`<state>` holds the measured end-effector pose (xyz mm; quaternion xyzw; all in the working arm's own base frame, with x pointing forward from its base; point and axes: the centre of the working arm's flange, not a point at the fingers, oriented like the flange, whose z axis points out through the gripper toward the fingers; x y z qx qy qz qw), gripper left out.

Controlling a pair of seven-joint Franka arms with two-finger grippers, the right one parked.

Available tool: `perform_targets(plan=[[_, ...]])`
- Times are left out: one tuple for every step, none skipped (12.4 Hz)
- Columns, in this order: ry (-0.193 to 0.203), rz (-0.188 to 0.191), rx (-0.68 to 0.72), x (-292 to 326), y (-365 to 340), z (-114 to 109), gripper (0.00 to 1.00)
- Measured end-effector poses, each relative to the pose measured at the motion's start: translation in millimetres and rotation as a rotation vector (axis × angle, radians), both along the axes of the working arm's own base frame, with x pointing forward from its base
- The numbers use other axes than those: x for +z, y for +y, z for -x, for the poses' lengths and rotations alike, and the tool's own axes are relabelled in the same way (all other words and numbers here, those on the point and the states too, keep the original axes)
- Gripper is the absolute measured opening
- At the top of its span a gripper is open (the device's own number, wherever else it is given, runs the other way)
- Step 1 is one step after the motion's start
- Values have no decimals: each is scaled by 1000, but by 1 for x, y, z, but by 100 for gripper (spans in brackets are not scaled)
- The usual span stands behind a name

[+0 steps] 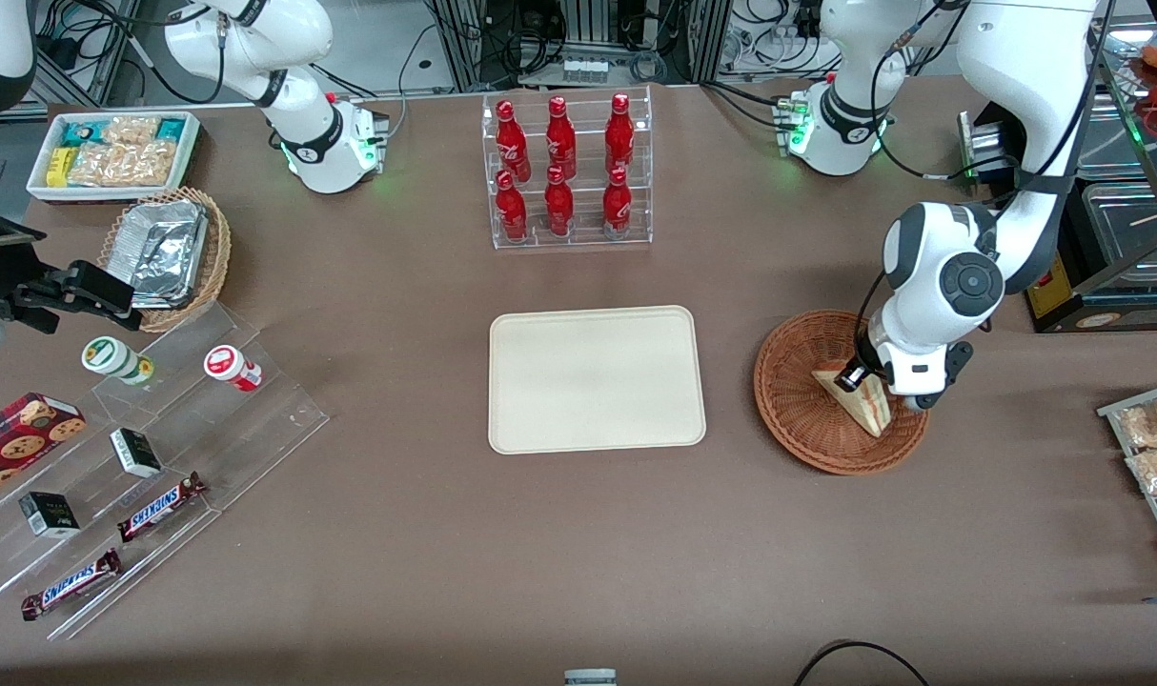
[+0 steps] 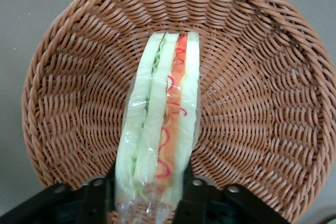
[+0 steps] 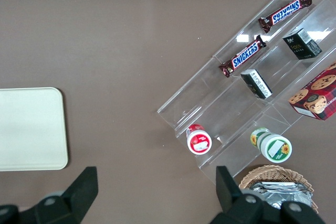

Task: Place sandwich from basket to tray
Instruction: 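Lower the left gripper and close it on the wrapped sandwich, then lift the sandwich and carry it over the cream tray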

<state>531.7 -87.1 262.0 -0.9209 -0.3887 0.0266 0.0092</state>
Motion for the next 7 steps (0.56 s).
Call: perform_targets(plan=[[-2, 1, -6, 1, 0, -1, 33], [-1, 1, -10, 1, 0, -1, 24], [5, 0, -20, 5, -1, -2, 16], [26, -3, -46, 11, -3, -5, 14], [67, -6, -94, 23, -7, -7, 14], [106, -7, -149, 39, -15, -11, 13], [131, -5, -196, 56, -29, -14, 12]])
